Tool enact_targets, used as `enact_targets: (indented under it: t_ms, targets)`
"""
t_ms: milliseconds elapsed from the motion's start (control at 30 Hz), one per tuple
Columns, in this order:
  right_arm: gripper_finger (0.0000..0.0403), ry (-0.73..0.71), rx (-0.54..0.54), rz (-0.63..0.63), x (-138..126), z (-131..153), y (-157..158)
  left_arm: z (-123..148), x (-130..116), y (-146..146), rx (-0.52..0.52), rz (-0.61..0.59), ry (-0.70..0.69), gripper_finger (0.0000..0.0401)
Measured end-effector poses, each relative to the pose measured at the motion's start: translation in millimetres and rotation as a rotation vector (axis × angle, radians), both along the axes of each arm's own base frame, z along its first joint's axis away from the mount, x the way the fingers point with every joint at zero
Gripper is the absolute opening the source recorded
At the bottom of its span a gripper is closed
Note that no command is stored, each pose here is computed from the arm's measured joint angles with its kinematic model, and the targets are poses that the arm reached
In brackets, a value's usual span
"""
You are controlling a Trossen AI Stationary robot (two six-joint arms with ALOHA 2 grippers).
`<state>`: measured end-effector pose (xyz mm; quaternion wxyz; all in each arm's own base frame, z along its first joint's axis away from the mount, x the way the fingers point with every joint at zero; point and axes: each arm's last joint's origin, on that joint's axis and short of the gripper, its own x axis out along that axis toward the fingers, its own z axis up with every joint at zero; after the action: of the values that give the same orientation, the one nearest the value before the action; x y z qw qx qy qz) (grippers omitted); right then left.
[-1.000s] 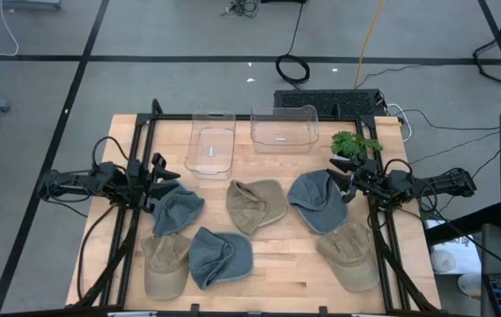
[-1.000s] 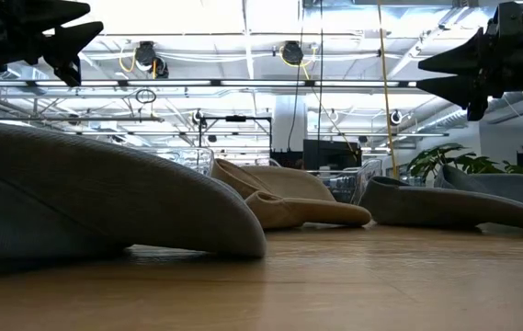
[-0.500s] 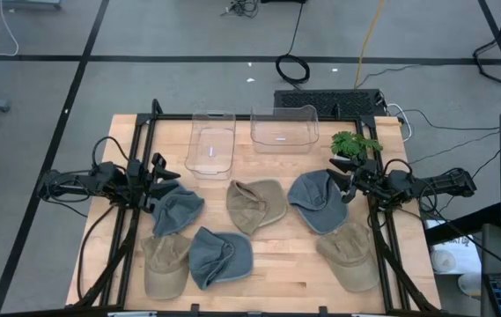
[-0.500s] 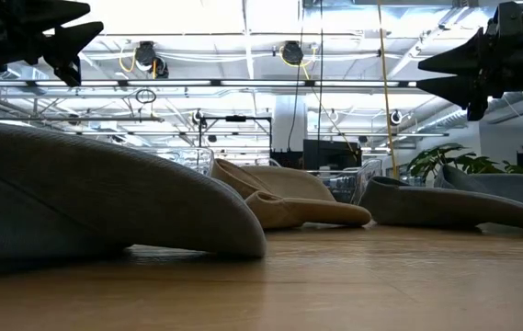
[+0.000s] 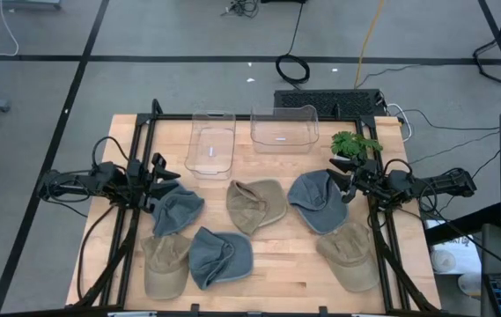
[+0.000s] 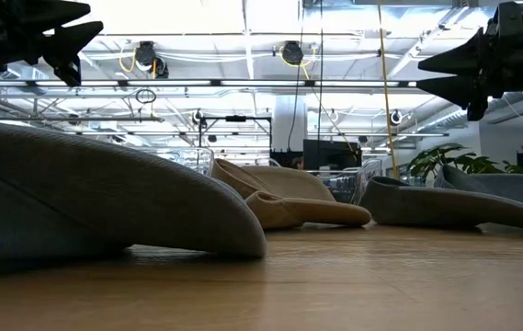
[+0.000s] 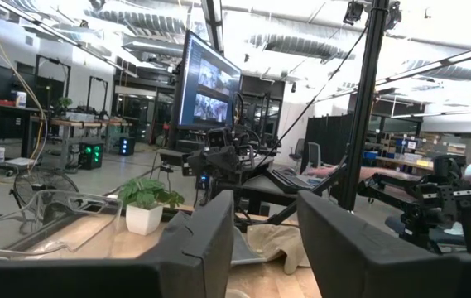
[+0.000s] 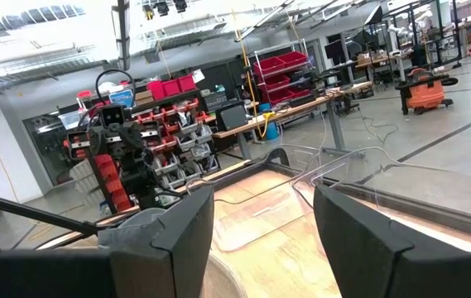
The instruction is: Pick & Place hat
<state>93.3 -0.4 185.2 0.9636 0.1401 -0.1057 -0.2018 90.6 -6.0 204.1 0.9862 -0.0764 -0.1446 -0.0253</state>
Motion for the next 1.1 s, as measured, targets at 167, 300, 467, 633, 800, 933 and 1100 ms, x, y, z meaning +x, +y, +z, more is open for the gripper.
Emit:
enact_targets:
  t_ms: [167, 300, 467, 633, 800, 933, 1100]
  targets:
    - [0.0196, 0.0, 0.0, 0.0, 0.0, 0.0, 0.0, 0.0, 0.0, 0.0, 0.0, 0.0, 0.0, 0.0148]
    - [0.0196, 0.0, 0.0, 0.0, 0.0, -0.1, 0.0, 0.0, 0.0, 0.0, 0.0, 0.0, 0.0, 0.0141]
    - [0.0196, 0.0, 0.0, 0.0, 0.0, 0.0, 0.0, 0.0, 0.0, 0.0, 0.0, 0.0, 0.0, 0.0137]
    - [0.0196, 0.0, 0.0, 0.0, 0.0, 0.0, 0.0, 0.0, 0.0, 0.0, 0.0, 0.0, 0.0, 0.0146]
    - [0.0196, 0.0, 0.0, 0.0, 0.0, 0.0, 0.0, -0.1, 0.0, 0.0, 0.0, 0.0, 0.0, 0.0147]
    - [0.0196, 0.0, 0.0, 0.0, 0.0, -0.1, 0.0, 0.0, 0.0, 0.0, 0.0, 0.0, 0.0, 0.0141]
    - [0.0196, 0.0, 0.0, 0.0, 0.0, -0.1, 0.0, 0.0, 0.0, 0.0, 0.0, 0.0, 0.0, 0.0137]
